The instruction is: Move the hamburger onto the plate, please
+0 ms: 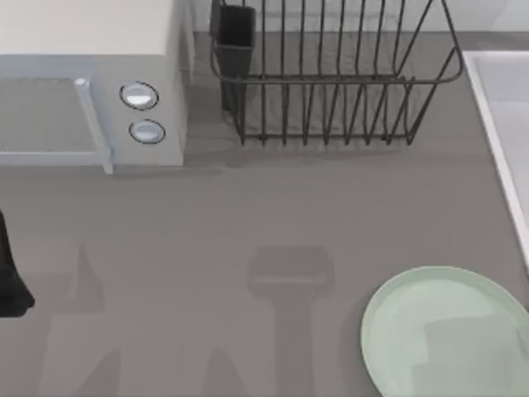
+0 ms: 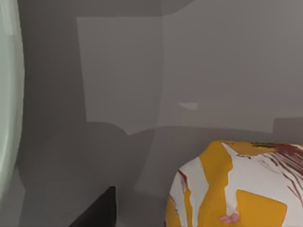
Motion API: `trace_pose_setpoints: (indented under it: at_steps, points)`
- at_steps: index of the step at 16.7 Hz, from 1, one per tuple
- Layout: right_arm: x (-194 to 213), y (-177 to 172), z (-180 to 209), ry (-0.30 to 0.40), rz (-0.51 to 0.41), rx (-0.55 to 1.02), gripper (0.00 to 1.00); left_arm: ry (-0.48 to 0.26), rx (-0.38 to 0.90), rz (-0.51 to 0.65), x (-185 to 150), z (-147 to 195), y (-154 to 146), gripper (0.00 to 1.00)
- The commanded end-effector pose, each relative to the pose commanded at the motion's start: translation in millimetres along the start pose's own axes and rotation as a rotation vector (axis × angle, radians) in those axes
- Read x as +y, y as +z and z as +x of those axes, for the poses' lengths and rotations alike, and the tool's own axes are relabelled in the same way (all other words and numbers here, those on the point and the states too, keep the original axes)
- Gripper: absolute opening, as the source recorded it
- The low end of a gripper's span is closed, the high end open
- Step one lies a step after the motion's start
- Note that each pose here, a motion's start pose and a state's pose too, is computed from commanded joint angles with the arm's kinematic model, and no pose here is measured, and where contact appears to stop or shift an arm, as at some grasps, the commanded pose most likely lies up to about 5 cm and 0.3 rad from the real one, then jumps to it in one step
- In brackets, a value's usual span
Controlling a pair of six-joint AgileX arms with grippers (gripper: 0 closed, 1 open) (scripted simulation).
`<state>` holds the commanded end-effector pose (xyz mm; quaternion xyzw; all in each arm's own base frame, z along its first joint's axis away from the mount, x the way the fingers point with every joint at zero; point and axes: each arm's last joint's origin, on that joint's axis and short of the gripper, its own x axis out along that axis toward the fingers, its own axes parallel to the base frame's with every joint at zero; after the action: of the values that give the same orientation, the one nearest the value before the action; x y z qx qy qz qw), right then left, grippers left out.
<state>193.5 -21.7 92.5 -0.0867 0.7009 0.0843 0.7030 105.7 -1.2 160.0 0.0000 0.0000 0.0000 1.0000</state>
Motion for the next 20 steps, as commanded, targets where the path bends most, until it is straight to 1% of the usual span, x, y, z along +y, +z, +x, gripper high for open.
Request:
trace_pose_setpoints:
  at_steps: [10,11,18,19,20]
  points:
    - [0.0,0.0,0.0,0.0,0.0,0.0,0.02,0.0,0.0,0.0,0.0,0.0,0.0,1.0]
    - [0.0,0.0,0.0,0.0,0.0,0.0,0.0,0.0,0.0,0.0,0.0,0.0,0.0,1.0]
    - [0.0,0.0,0.0,0.0,0.0,0.0,0.0,0.0,0.0,0.0,0.0,0.0,0.0,1.0]
    - [-1.1,2.5,-22.2,0.004,0.0,-0.031,0.0,0.0,0.0,0.0,0.0,0.0,0.0,1.0]
    - [-1.3,2.8,-22.8,0.004,0.0,-0.031,0.0,0.0,0.0,0.0,0.0,0.0,0.0,1.0]
